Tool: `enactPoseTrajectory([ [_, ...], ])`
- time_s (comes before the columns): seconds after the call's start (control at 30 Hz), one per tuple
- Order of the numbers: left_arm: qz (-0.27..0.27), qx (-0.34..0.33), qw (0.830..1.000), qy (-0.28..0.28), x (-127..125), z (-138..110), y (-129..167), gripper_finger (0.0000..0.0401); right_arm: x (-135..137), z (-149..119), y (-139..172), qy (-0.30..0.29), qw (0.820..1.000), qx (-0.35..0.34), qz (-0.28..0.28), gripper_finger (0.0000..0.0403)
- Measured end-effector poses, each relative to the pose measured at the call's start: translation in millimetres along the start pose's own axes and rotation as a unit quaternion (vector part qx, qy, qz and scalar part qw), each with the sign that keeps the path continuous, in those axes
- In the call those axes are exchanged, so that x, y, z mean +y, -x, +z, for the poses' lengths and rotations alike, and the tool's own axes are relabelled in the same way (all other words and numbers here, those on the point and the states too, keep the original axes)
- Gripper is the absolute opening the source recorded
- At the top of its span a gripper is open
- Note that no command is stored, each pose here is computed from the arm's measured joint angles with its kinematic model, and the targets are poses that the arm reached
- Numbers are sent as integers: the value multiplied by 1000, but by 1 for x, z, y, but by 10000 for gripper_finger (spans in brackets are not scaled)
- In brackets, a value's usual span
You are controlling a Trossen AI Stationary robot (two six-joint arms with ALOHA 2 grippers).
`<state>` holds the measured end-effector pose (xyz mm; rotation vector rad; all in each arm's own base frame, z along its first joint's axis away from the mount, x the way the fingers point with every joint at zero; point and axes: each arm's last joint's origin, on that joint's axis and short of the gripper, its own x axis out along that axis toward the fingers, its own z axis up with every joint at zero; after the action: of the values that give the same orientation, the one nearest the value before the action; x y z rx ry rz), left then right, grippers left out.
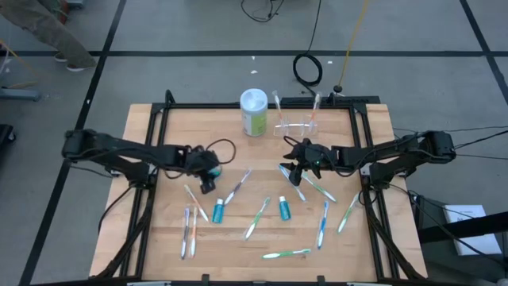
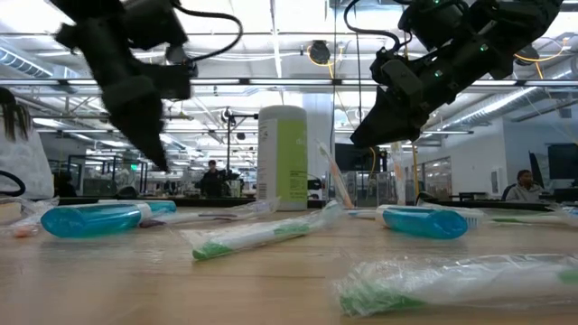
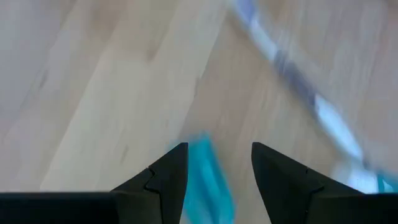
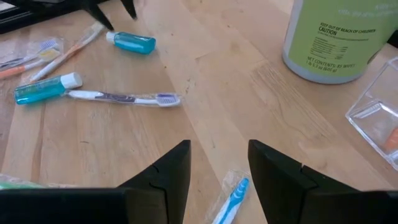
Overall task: Pick & Place toothbrushing station
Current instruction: Put the blue mouthwash into the transparent organizer
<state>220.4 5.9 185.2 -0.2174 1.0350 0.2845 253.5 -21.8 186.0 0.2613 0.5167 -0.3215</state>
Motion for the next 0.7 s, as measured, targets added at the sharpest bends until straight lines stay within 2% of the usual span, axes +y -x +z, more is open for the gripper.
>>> enactPoseTrajectory([
  [0.1,4,16,999,36,4,-12,16,182,0,0,0,0,1000,0,0,151],
  [0.2,1,0,999,43,5,-26,23,182,0,0,0,0,1000,1,0,151],
  [0.43,-35,-24,996,76,3,-71,-2,182,0,0,0,0,1000,-2,1,151],
  [0.53,-20,-11,998,66,5,-88,-12,182,0,0,0,0,1000,-2,1,151],
  [0.7,7,-13,998,66,9,-96,-17,182,0,1,0,-1,1000,-3,1,151],
])
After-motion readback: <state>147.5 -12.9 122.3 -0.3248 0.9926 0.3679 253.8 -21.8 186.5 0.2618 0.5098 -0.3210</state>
